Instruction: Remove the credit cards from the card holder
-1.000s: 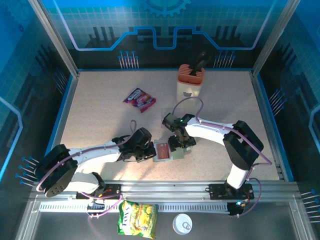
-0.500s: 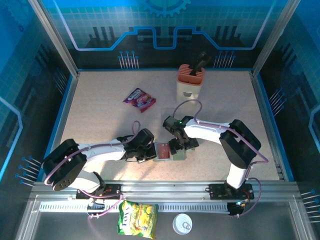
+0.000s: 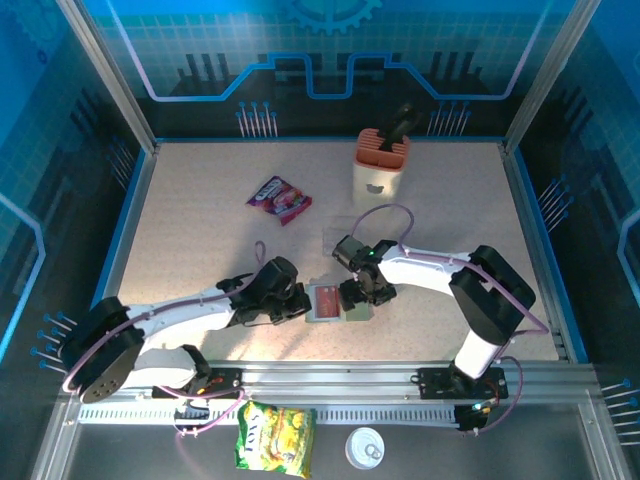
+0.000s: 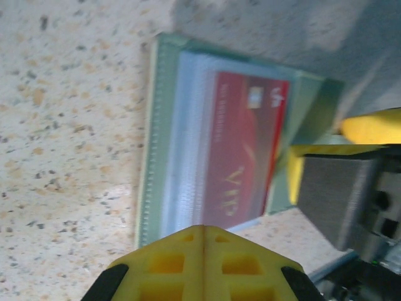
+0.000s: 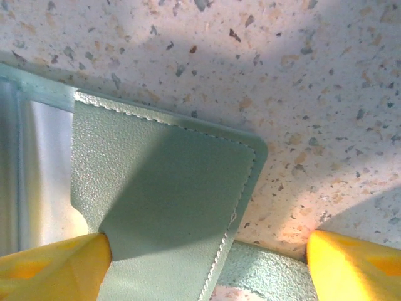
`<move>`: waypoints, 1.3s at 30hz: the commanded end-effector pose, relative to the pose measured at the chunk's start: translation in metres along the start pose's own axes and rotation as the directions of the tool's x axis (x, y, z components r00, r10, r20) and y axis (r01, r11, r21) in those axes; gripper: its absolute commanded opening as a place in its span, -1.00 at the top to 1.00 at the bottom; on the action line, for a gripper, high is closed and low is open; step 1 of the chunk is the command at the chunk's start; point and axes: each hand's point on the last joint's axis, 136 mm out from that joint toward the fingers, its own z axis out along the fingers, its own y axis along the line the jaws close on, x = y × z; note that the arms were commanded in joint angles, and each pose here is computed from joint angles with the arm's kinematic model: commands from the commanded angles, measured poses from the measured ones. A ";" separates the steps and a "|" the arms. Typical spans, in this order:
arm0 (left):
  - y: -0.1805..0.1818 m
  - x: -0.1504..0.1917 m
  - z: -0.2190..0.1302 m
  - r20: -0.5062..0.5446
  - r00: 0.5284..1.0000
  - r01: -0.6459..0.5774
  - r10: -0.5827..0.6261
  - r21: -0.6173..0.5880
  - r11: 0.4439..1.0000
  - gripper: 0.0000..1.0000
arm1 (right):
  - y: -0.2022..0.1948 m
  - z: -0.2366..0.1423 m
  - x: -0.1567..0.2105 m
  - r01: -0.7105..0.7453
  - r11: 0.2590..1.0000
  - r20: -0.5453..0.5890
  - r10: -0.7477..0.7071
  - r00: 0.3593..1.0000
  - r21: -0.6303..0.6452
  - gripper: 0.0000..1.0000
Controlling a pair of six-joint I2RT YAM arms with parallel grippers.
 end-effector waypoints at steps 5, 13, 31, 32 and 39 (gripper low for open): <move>-0.035 -0.011 -0.010 -0.007 0.998 -0.069 0.070 0.058 0.996 0.99 | 0.016 -0.039 -0.014 0.025 0.994 0.097 -0.015 0.995 -0.109 -0.66; -0.050 -0.013 0.013 -0.040 0.996 -0.074 0.078 0.087 0.993 1.00 | 0.045 -0.086 -0.026 0.014 0.945 0.154 0.039 0.987 -0.326 -0.61; 0.002 -0.007 0.035 -0.067 0.998 -0.014 0.012 -0.027 1.000 1.00 | 0.070 -0.055 -0.021 -0.125 0.779 0.006 0.163 0.987 -0.615 -0.14; 0.005 -0.008 0.034 -0.062 0.998 -0.013 0.011 -0.032 0.999 1.00 | 0.071 -0.053 -0.021 -0.128 0.777 0.001 0.163 0.987 -0.616 -0.09; 0.013 -0.009 0.032 -0.055 0.998 -0.031 0.027 -0.080 0.996 1.00 | 0.077 -0.044 -0.023 -0.137 0.757 -0.022 0.160 0.987 -0.639 0.20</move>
